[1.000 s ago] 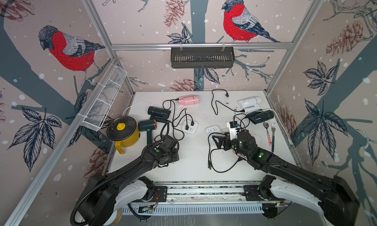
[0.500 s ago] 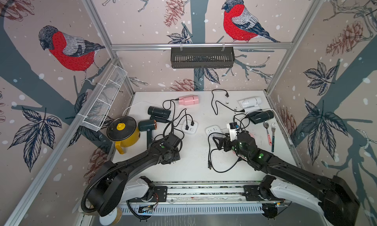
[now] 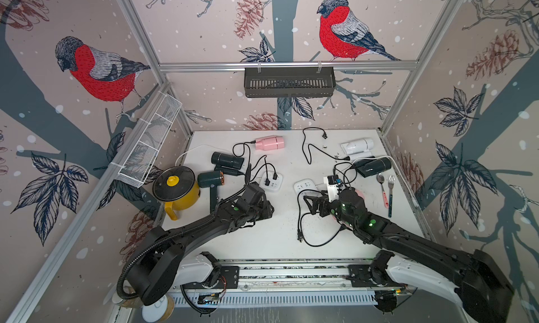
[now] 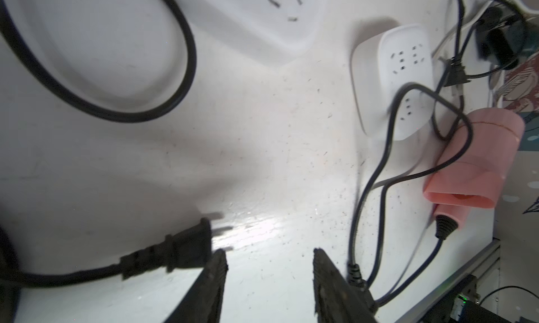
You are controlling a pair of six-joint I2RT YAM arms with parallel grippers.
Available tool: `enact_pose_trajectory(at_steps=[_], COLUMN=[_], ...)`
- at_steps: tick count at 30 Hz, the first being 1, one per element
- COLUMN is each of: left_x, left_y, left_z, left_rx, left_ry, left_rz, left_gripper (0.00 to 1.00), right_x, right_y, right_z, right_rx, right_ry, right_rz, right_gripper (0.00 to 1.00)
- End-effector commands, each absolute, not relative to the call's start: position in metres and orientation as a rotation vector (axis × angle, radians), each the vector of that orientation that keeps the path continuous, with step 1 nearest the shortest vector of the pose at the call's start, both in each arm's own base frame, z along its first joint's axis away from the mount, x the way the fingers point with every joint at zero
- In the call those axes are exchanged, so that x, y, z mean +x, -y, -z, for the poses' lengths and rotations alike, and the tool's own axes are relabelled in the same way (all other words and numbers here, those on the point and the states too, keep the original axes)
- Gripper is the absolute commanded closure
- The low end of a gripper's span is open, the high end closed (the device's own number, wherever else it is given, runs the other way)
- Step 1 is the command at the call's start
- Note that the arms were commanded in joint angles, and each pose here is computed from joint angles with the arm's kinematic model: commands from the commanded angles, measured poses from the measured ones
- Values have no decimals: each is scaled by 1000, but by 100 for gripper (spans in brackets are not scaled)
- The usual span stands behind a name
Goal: Charge the blow dryers
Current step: Adjust the plug at the center of the board.
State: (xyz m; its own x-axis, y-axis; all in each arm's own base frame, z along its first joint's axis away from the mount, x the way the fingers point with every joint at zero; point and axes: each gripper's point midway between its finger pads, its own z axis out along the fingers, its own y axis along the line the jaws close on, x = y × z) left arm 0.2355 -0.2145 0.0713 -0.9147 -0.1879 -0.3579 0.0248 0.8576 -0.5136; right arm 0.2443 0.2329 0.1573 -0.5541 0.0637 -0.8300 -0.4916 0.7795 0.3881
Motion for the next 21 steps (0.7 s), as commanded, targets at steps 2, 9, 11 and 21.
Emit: enact_pose_trajectory(at_steps=[2, 9, 11, 21], left_x=[240, 221, 216, 194], left_y=[186, 149, 143, 142], left_z=[-71, -74, -72, -48], left_rx=[-193, -306, -300, -290], left_ry=[-2650, -2659, -2657, -2691], left_rz=[544, 491, 481, 545], left_gripper=[52, 49, 49, 42], right_x=[246, 244, 242, 224], right_y=[-236, -255, -265, -310], right_z=[-163, -160, -159, -148], right_rx=[-324, -408, -437, -588], right_ry=[-2030, -2046, -2049, -2065], right_rz=[-742, -673, -680, -669], right_gripper=[1, 1, 1, 0])
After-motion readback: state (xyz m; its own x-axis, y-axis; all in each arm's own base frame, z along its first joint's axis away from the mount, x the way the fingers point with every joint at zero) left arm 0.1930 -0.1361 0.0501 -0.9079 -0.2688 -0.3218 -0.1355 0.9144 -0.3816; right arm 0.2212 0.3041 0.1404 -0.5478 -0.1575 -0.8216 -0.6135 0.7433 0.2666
